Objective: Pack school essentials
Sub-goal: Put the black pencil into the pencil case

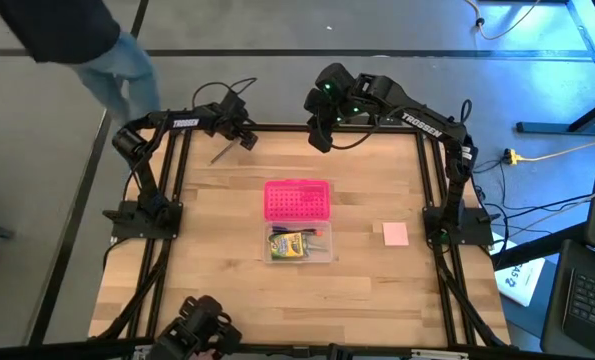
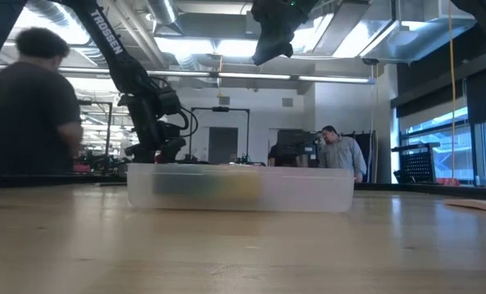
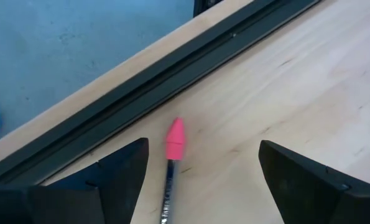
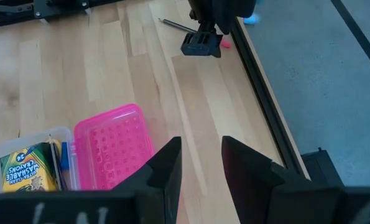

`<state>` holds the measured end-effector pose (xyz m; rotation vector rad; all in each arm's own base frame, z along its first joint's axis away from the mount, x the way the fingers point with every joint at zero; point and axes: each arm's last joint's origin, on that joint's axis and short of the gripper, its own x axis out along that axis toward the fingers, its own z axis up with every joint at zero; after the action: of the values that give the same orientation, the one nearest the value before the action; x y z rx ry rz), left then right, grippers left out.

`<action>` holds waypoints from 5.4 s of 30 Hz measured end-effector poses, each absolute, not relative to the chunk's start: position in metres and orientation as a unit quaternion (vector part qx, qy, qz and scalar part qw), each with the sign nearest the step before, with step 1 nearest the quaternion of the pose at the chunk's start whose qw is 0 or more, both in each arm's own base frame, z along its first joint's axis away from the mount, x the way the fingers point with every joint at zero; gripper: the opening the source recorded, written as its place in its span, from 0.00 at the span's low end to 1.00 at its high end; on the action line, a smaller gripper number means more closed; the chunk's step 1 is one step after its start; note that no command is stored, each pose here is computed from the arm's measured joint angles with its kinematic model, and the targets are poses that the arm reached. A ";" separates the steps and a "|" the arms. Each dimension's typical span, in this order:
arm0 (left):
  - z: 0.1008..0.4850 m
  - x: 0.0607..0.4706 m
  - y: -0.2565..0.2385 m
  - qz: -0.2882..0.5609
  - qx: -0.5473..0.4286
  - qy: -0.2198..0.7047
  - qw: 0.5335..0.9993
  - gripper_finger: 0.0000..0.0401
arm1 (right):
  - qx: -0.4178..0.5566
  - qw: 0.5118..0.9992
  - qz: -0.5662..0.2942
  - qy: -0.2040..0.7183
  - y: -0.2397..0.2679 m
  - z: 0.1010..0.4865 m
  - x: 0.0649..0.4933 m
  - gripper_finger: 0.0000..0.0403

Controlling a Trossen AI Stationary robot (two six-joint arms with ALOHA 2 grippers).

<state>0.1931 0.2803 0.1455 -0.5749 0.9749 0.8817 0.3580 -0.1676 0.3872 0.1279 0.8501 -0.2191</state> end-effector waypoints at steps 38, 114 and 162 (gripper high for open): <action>0.133 0.191 0.286 0.401 -0.257 0.461 0.749 0.42 | 0.063 0.903 -0.107 0.412 -0.168 0.387 0.358 0.29; 0.221 0.201 0.216 0.348 -0.213 0.455 0.791 0.05 | 0.045 0.896 -0.092 0.433 -0.161 0.397 0.341 0.29; 0.264 0.315 -0.001 0.056 -0.072 0.289 0.953 0.05 | 0.037 0.887 -0.013 0.460 -0.042 0.447 0.289 0.29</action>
<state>0.3152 -0.0007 0.2643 -0.1464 0.5870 0.1143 0.2894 -0.0421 0.4469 0.0769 0.9555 -0.0279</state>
